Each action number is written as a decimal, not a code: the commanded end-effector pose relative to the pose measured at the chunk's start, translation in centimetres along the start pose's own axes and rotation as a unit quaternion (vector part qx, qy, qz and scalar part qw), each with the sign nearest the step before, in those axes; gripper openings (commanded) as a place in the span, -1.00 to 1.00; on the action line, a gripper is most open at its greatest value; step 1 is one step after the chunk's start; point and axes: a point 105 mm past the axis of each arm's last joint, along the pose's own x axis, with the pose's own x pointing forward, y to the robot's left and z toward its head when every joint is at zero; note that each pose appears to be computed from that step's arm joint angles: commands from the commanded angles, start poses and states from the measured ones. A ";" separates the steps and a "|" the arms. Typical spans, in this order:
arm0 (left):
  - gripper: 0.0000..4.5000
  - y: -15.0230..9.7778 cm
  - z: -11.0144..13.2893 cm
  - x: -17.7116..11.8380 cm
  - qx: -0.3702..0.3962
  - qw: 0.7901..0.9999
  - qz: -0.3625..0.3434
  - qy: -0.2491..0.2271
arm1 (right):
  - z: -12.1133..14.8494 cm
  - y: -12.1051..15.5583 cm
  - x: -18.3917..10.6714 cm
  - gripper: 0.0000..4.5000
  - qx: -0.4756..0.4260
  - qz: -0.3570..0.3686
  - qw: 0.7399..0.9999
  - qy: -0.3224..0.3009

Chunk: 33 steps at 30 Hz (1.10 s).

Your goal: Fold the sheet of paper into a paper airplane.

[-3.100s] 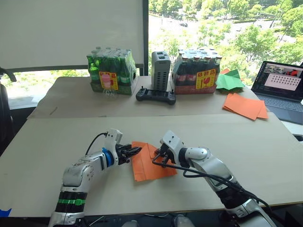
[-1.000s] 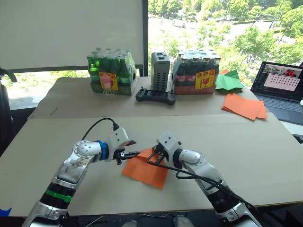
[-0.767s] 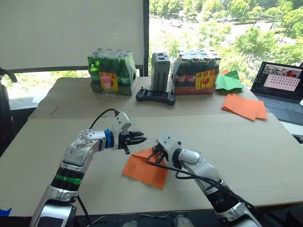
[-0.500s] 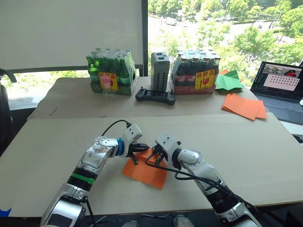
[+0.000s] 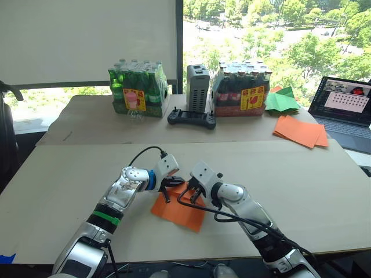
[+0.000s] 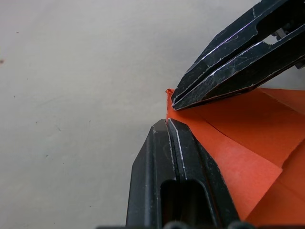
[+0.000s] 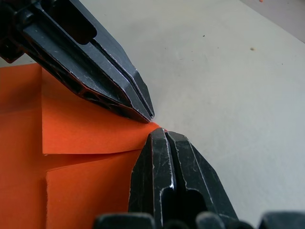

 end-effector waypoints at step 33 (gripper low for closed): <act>-0.99 -0.9 -8.7 -7.6 -0.049 0.991 0.046 0.116 | -0.6 1.5 0.6 -1.00 0.001 0.033 0.999 0.019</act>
